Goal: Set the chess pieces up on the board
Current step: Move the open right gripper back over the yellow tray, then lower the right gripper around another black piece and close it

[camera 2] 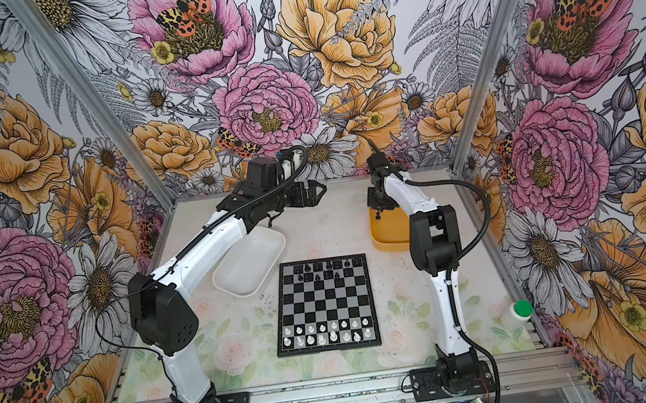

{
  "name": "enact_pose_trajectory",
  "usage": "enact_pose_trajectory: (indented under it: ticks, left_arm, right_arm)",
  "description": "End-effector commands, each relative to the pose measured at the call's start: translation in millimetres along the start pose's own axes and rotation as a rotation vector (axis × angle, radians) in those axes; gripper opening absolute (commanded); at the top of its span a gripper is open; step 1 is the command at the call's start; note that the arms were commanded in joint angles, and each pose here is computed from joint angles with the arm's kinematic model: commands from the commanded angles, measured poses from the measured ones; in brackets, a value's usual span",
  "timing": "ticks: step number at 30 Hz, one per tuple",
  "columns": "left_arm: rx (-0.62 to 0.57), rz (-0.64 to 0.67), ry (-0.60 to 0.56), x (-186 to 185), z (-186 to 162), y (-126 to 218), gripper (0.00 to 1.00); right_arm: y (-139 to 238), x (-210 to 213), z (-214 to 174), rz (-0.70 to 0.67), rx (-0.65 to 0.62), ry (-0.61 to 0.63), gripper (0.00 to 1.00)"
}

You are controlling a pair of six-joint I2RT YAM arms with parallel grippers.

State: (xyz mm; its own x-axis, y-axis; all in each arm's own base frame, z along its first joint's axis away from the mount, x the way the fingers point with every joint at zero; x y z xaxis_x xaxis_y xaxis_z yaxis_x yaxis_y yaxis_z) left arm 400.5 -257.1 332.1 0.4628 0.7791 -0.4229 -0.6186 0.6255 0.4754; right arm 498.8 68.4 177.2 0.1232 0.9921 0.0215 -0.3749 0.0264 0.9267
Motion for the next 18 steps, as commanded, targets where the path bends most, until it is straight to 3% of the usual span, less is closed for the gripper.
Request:
enact_pose_trajectory:
  ticks: [1, 18]
  left_arm:
    - [-0.037, -0.034, 0.009, -3, 12, 2, 0.99]
    - [-0.031, -0.018, 0.050, 16, 16, -6, 0.99]
  right_arm:
    - [-5, -3, 6, 0.011, 0.001, 0.010, 0.32]
    - [-26, -2, -4, 0.030, 0.073, 0.007, 0.30]
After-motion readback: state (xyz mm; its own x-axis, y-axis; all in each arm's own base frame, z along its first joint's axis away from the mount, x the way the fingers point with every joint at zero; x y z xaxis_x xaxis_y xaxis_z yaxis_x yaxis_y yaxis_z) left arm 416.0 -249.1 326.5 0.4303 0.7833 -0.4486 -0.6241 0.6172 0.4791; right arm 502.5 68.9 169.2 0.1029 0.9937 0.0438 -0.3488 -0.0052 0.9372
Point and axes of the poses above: each gripper's point midway between its finger pads, its own y axis back along the fingers, its own x axis along the line the jaws close on, z = x × y, the point moved 10 cm from there along y, back along the fingers, and after that the axes turned 3 degrees about y, right-handed, at the moved point
